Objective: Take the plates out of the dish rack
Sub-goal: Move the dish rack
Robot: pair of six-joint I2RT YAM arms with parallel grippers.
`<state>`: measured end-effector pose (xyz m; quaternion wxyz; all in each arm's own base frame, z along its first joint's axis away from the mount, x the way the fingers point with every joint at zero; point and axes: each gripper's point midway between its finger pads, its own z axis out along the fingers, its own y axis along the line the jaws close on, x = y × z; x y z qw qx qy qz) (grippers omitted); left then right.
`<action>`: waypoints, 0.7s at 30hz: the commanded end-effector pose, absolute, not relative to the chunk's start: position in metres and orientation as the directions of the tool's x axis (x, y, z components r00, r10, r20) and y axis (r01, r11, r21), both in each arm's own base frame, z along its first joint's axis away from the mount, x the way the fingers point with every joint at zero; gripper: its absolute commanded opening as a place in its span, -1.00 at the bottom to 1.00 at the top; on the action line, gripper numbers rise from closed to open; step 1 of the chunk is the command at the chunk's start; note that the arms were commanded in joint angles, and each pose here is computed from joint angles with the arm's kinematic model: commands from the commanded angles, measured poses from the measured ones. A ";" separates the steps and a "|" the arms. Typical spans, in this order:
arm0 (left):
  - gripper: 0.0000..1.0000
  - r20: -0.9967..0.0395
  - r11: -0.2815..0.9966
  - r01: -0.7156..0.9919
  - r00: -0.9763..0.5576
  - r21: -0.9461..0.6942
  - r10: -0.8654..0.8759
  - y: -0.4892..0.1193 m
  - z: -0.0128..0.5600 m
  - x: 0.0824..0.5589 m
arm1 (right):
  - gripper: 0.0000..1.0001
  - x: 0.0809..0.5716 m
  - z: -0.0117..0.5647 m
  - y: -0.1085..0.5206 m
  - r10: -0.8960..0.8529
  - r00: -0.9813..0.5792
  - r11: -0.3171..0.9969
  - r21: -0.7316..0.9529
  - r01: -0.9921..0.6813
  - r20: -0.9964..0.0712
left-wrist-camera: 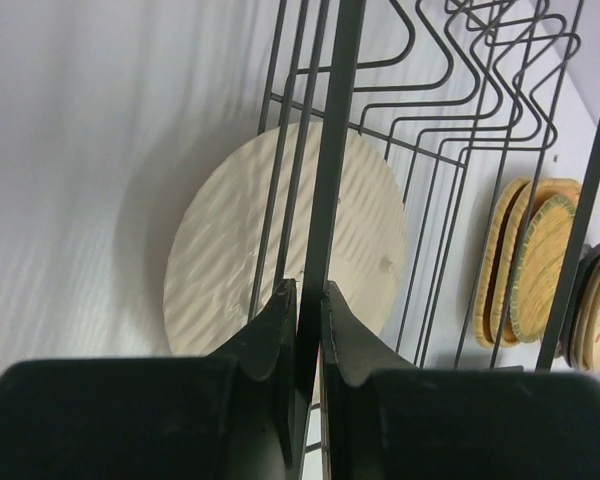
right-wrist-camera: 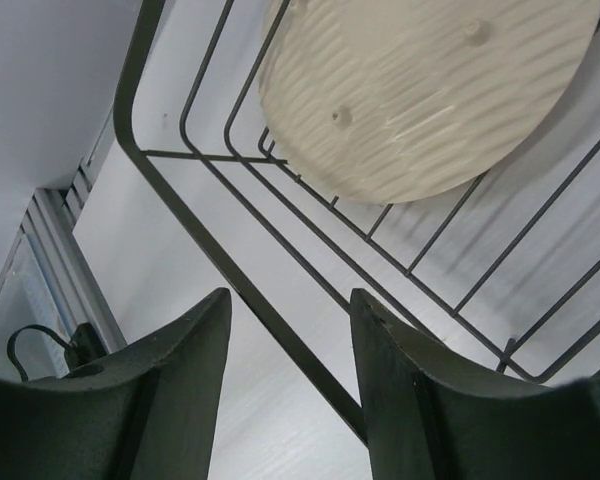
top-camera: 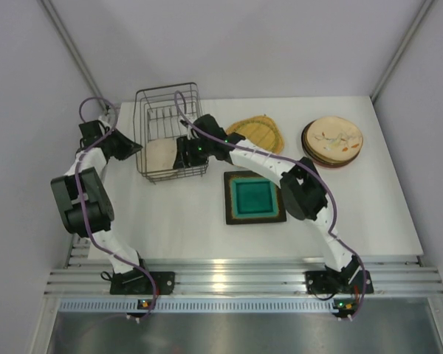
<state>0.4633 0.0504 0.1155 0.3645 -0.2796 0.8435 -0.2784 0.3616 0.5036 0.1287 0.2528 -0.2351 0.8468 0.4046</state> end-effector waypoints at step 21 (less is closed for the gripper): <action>0.97 -0.628 0.610 -0.646 -0.251 -0.458 -0.737 0.145 0.156 0.379 | 0.05 0.288 0.147 0.505 -0.283 -0.803 0.504 0.631 -0.590 -0.525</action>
